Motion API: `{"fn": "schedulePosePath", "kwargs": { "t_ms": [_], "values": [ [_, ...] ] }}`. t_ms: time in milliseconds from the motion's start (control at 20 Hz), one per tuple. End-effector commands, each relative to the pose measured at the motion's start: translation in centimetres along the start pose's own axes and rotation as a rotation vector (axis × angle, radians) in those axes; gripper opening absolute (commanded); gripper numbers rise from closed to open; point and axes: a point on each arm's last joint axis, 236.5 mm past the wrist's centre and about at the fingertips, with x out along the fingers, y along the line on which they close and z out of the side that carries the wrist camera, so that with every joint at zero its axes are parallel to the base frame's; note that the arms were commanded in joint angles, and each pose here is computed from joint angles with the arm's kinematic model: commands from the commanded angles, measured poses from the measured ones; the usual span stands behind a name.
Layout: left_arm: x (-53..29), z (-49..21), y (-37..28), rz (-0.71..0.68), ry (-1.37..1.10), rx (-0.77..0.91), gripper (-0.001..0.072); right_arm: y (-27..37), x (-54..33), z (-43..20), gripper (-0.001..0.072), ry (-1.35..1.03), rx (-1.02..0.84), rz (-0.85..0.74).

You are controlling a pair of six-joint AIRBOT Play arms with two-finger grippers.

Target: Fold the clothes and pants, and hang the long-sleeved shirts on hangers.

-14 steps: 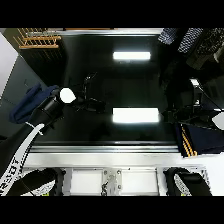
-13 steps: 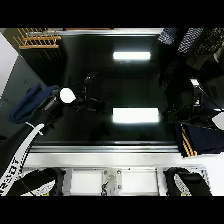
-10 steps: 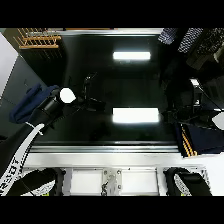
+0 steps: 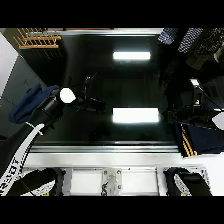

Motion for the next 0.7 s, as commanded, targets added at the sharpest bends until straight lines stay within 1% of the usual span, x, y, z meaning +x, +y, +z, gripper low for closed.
{"fn": "schedulePosePath", "kwargs": {
  "t_ms": [0, 50, 100, 150, 250, 400, 500, 650],
  "values": [
    [-0.2, 0.1, 0.3, 0.008, -0.001, 0.009, 0.0014, 0.0, 0.0, 0.0, 0.0019, 0.001, 0.000, 0.000],
    [-0.7, 0.5, 1.1, 0.033, -0.002, 0.055, 0.0289, 0.0, 0.0, 0.0, 0.0019, 0.001, 0.000, 0.000],
    [-1.9, 1.4, 2.6, 0.086, -0.011, 0.078, 0.0720, 0.0, 0.0, 0.0, 0.0019, 0.001, 0.000, 0.000],
    [-3.4, 2.5, 4.7, 0.156, -0.024, 0.097, 0.0712, 0.0, 0.0, 0.0, 0.0018, 0.001, 0.000, 0.001],
    [-8.0, 4.9, 10.7, 0.350, -0.063, 0.110, 0.0711, 0.0, 0.0, 0.0, 0.0019, 0.001, 0.000, 0.000],
    [-15.0, 6.7, 20.0, 0.601, -0.141, 0.044, 0.0711, 0.0, 0.0, 0.0, 0.0019, 0.001, 0.000, 0.001],
    [-17.8, 6.3, 25.4, 0.685, -0.172, -0.048, 0.0711, 0.0, 0.0, 0.0, 0.0019, 0.001, 0.000, 0.000],
    [-18.6, 4.0, 32.2, 0.727, -0.143, -0.198, 0.0711, 0.0, 0.0, 0.0, 0.0019, 0.001, 0.000, 0.001]
  ]
}}
